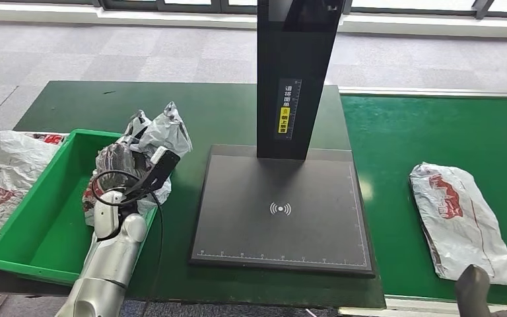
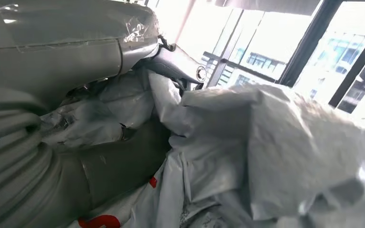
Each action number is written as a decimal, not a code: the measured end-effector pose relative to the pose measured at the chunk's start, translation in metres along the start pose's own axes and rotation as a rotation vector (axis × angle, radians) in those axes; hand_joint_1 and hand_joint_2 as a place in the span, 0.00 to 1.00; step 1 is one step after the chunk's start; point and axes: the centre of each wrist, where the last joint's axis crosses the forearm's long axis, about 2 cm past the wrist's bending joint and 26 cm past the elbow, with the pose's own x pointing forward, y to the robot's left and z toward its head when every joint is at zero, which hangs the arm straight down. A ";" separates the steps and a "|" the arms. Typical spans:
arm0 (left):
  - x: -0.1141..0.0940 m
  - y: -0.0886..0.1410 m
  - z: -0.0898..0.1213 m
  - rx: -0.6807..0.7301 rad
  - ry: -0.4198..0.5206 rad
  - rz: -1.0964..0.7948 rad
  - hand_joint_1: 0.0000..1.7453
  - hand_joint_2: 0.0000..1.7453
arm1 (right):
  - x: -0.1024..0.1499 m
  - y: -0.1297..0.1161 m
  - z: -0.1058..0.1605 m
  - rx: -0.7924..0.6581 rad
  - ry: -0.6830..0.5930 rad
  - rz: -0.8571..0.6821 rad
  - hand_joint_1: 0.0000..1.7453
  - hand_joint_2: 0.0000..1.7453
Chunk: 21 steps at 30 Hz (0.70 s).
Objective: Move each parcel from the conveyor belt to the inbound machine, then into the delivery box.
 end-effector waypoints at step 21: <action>-0.012 0.035 -0.008 0.285 -0.044 0.055 1.00 1.00 | -0.001 0.001 0.001 0.024 -0.018 0.021 0.00 1.00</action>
